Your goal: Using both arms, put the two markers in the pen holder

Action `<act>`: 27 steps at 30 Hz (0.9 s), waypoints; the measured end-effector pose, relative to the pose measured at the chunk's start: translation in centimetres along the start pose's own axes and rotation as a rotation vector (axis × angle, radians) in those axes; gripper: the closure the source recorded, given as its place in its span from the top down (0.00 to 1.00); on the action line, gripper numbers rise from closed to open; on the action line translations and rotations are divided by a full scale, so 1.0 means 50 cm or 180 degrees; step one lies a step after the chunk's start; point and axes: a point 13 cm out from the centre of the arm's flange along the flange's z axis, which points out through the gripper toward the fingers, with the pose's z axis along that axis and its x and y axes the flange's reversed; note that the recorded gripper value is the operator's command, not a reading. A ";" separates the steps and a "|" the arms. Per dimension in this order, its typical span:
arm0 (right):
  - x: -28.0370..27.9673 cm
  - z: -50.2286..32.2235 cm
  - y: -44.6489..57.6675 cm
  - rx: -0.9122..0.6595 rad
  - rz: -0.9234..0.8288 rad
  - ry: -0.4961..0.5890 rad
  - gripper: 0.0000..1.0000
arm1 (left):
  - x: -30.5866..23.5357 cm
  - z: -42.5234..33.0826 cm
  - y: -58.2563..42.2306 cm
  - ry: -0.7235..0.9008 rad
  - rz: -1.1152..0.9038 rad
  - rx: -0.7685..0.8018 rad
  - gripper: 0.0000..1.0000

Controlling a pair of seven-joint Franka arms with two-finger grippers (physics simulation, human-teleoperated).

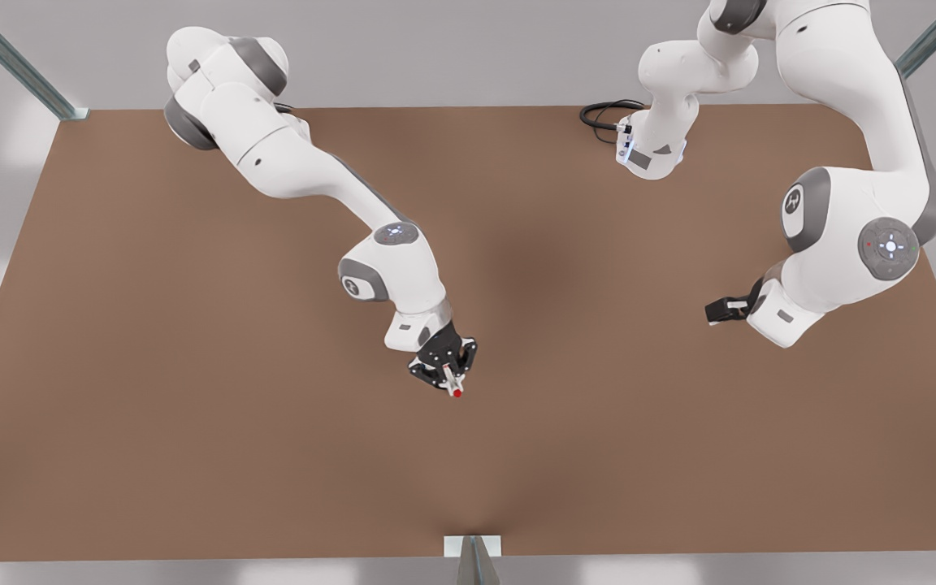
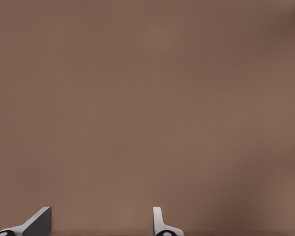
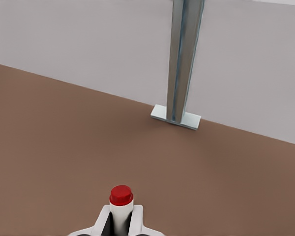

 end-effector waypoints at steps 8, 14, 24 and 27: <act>0.077 0.032 0.001 0.0092 -0.0030 -0.0001 0.23 | -0.008 0.023 -0.001 0.0046 -0.0030 0.0004 1.00; 0.089 0.035 -0.003 0.0106 0.0125 -0.0054 1.00 | -0.010 0.023 -0.002 0.0034 -0.0045 0.0009 1.00; -0.137 -0.129 -0.108 0.0248 0.1023 -0.0241 1.00 | -0.012 0.021 -0.004 0.0019 -0.0056 0.0014 1.00; -0.195 -0.311 -0.415 0.0596 0.1829 0.0033 1.00 | -0.013 0.017 -0.007 0.0009 -0.0055 0.0018 1.00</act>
